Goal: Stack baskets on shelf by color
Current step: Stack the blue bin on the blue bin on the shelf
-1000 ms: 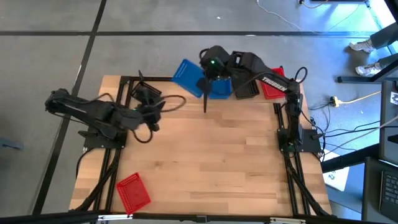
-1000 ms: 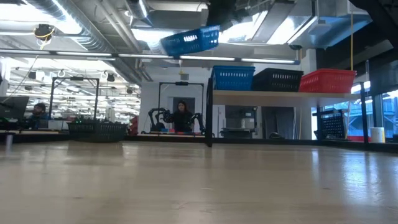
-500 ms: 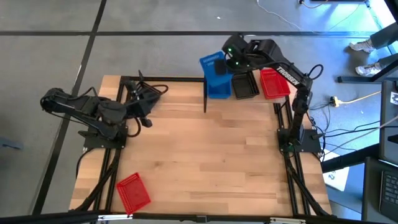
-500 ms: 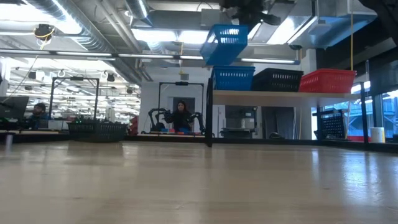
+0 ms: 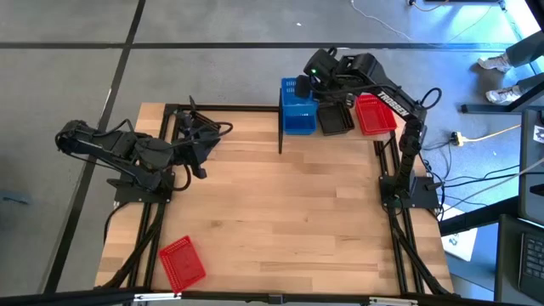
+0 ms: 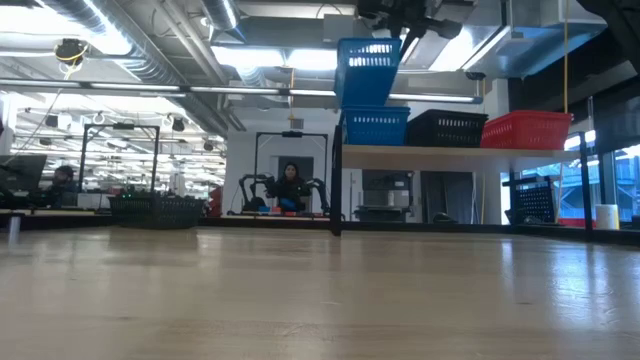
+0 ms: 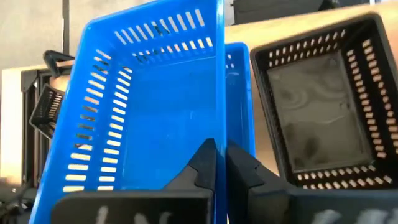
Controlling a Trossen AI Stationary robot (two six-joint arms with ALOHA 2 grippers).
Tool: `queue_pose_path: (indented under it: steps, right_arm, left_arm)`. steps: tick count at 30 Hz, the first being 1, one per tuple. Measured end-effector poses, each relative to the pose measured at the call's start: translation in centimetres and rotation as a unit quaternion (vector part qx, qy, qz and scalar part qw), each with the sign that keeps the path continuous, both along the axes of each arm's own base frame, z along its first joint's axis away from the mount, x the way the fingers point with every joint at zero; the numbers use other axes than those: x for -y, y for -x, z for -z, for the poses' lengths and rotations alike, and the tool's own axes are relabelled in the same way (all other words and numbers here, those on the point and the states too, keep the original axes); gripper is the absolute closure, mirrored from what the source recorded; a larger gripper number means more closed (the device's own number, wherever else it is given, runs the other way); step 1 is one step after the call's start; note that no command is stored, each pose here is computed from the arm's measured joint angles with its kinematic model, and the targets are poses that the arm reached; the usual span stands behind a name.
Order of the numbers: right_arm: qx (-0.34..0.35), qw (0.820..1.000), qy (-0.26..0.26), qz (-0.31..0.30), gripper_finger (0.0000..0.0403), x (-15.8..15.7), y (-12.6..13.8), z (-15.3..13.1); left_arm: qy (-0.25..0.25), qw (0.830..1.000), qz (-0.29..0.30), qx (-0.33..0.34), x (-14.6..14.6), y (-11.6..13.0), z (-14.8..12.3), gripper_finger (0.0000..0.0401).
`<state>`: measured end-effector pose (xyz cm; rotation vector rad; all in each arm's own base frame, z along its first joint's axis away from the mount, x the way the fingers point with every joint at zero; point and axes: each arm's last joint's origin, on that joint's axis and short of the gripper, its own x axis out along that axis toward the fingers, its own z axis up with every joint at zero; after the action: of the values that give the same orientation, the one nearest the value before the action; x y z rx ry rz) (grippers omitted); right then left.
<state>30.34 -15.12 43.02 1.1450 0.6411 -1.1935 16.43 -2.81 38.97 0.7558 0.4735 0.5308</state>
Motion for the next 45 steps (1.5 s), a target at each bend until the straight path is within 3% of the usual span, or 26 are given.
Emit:
queue_pose_path:
  steps: [18, 30, 45]
  right_arm:
    - [-0.012, 0.999, 0.018, 0.029, 0.0394, 0.29, -0.38, 0.44]
    - [-0.011, 1.000, 0.014, 0.018, 0.0343, 0.02, -0.52, 0.45]
    - [-0.016, 0.999, 0.028, 0.025, 0.0339, -0.11, -0.59, 0.43]
  left_arm:
    - [0.000, 1.000, 0.000, 0.000, -0.01, 0.00, 0.00, 0.0324]
    - [0.000, 1.000, 0.000, 0.000, -0.01, 0.00, 0.00, 0.0324]
    - [0.000, 1.000, -0.001, 0.000, -0.01, 0.00, 0.00, 0.0324]
